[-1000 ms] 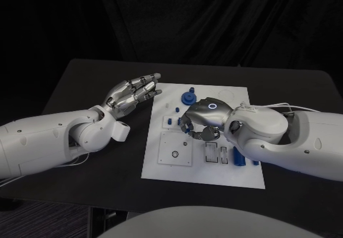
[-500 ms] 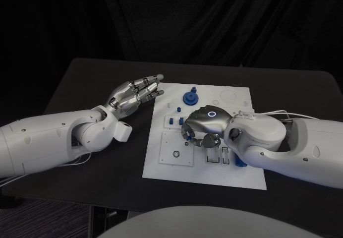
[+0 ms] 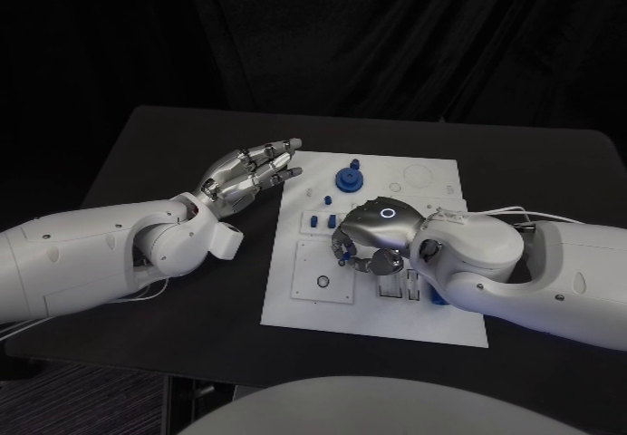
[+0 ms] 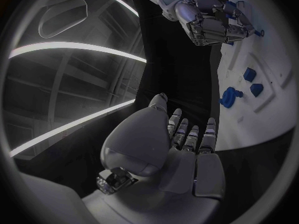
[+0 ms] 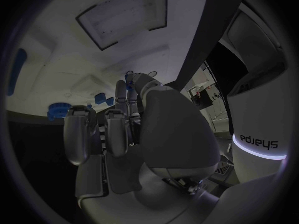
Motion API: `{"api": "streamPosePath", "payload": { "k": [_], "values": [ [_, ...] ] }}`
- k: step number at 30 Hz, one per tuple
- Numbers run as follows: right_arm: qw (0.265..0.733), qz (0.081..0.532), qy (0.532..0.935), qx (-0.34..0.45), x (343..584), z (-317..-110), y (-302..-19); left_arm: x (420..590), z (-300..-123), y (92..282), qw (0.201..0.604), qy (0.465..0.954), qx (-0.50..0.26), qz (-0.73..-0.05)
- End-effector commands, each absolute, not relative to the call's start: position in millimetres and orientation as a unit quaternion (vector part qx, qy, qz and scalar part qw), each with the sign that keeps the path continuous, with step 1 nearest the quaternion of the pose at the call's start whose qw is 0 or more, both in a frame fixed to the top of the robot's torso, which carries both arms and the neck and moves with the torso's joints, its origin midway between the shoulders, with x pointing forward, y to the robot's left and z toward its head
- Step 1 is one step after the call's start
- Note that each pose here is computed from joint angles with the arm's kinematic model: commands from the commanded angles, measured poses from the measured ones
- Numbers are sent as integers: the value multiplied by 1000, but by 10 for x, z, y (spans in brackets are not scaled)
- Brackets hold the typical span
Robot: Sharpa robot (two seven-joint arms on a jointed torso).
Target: Assemble the parts on the task board
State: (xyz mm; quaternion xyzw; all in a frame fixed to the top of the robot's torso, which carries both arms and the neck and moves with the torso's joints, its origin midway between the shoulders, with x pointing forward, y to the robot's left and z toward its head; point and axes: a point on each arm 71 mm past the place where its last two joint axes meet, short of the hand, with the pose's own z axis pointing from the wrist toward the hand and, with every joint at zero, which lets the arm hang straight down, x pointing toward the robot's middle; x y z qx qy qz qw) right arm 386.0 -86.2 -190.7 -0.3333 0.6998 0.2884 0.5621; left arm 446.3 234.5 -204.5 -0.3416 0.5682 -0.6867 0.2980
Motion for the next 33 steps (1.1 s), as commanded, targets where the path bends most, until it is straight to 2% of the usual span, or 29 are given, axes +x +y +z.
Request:
{"api": "streamPosePath", "payload": {
  "k": [1, 33],
  "values": [
    [565, 285, 699, -334, 3844, -1909, -852, 4451, -2046, 2324, 288, 568, -341, -692],
    [554, 279, 708, -337, 3846, -1983, -838, 4469, -2086, 2326, 283, 573, -344, -688]
  ]
}}
